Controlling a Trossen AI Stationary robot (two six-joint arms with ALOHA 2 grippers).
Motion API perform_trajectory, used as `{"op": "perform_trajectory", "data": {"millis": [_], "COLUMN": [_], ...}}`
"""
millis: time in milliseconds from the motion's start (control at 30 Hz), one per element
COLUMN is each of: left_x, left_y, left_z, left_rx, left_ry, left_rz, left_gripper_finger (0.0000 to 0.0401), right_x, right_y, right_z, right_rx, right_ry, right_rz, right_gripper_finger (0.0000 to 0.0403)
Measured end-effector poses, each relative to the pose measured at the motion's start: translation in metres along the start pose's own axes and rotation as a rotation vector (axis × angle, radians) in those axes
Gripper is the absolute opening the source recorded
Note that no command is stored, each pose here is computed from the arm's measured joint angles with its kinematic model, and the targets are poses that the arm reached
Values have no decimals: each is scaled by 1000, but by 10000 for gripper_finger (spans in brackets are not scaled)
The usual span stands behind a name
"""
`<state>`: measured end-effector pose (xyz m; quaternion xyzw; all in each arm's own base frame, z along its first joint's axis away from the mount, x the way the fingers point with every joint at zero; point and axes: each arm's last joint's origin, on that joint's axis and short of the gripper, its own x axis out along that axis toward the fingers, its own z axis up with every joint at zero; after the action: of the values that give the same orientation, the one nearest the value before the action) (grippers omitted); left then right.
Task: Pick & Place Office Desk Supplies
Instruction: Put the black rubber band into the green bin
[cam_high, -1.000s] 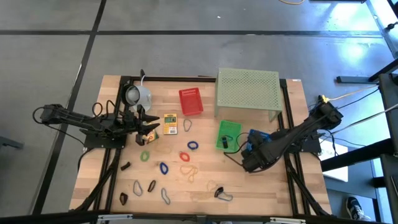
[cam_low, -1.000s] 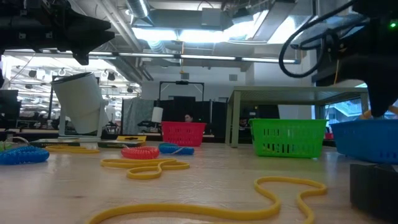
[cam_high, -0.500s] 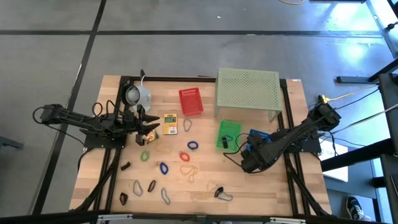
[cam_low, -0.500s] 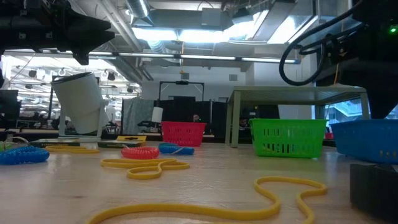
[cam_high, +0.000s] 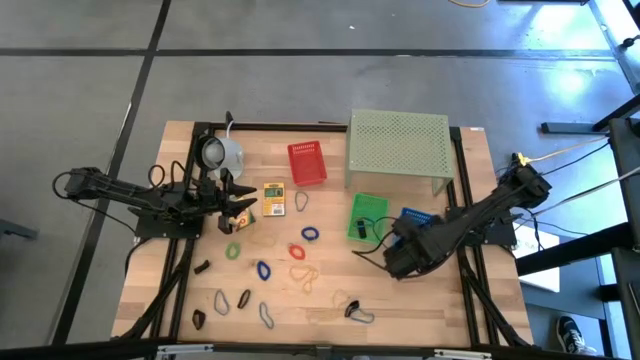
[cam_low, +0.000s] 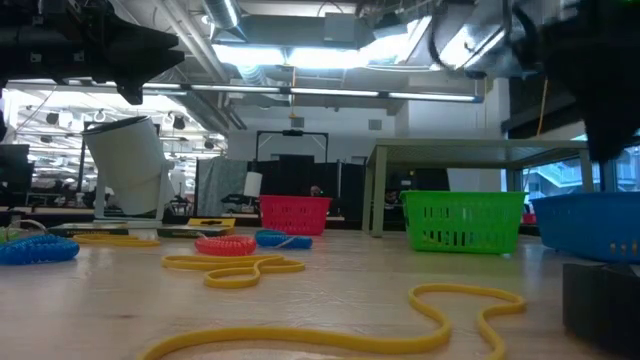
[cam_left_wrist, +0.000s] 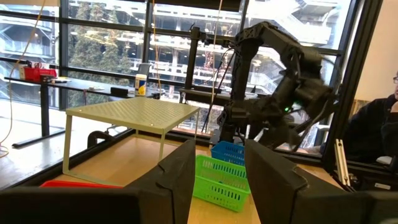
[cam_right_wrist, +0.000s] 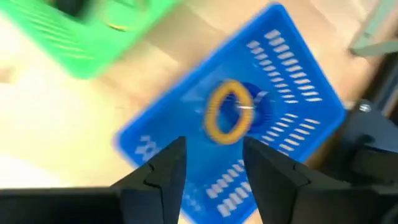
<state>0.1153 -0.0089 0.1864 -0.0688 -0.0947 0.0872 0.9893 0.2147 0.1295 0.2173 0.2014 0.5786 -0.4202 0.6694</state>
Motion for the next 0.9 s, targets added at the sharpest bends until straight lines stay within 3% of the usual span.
{"op": "perform_trajectory", "data": {"millis": [100,200,300,433,600,900], "left_x": [0,0,0,0,0,0], "left_y": [0,0,0,0,0,0], "left_z": [0,0,0,0,0,0], "left_rx": [0,0,0,0,0,0], "left_ry": [0,0,0,0,0,0], "left_rz": [0,0,0,0,0,0], "left_gripper_finger": [132,132,132,132,132,132], "right_x": [-16,-26,-34,-34,-18,33], "right_y": [14,32,53,77,100,131], "right_z": [3,0,-7,-24,-40,-50], "right_rx": [24,-20,-189,-477,-674,-721], "right_ry": [-76,-246,-373,-490,-553,-332], "right_rz": [142,320,492,628,626,628], "right_gripper_finger": [152,144,136,126,121,140]}}
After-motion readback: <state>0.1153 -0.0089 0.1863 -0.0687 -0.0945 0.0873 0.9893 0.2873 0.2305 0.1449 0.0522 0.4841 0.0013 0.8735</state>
